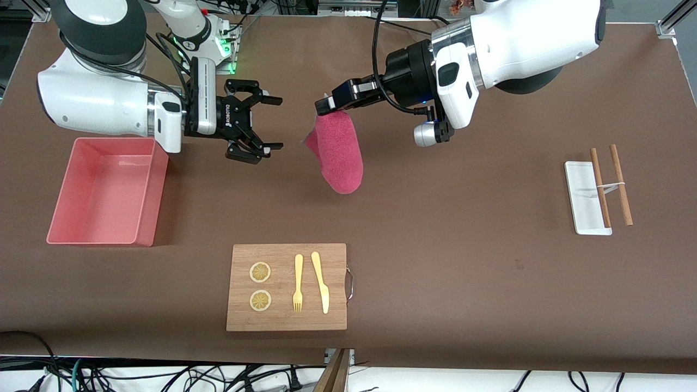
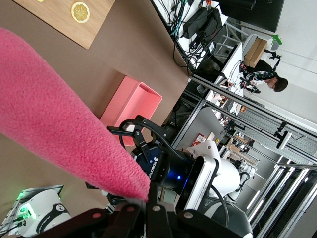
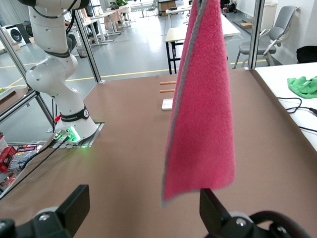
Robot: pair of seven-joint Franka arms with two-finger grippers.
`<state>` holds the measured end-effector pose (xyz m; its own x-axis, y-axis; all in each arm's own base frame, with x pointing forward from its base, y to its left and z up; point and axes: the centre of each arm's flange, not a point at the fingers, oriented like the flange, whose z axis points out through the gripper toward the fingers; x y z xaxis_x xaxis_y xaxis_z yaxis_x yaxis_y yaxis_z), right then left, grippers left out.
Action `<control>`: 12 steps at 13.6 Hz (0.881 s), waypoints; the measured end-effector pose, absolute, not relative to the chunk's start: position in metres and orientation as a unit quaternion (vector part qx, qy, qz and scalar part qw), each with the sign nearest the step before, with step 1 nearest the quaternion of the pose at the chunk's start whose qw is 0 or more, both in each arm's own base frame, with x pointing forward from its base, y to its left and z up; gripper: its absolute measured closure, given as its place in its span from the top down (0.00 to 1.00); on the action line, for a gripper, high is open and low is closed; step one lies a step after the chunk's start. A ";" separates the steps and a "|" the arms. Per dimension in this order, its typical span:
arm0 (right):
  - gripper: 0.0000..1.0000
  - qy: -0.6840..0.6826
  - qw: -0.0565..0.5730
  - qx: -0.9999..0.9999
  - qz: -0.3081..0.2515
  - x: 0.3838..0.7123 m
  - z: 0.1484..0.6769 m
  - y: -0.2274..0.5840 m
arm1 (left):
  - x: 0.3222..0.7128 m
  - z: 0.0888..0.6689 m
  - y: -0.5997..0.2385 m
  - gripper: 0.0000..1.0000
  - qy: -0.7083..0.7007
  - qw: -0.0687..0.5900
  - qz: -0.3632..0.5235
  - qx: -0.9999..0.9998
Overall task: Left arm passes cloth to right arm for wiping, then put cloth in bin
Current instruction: 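Close the right gripper on the hanging cloth below the left gripper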
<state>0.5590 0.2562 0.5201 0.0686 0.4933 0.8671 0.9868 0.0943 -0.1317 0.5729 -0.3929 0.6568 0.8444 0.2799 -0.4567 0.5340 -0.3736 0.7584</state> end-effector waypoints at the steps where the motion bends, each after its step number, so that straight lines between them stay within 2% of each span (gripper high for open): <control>1: 1.00 -0.613 0.412 -0.604 -0.299 0.560 0.520 0.255 | 0.573 0.657 -0.393 0.02 0.249 0.501 -0.127 0.819; 12: 1.00 -0.582 0.389 -0.643 -0.311 0.572 0.493 0.273 | 0.572 0.657 -0.394 0.02 0.253 0.501 -0.131 0.817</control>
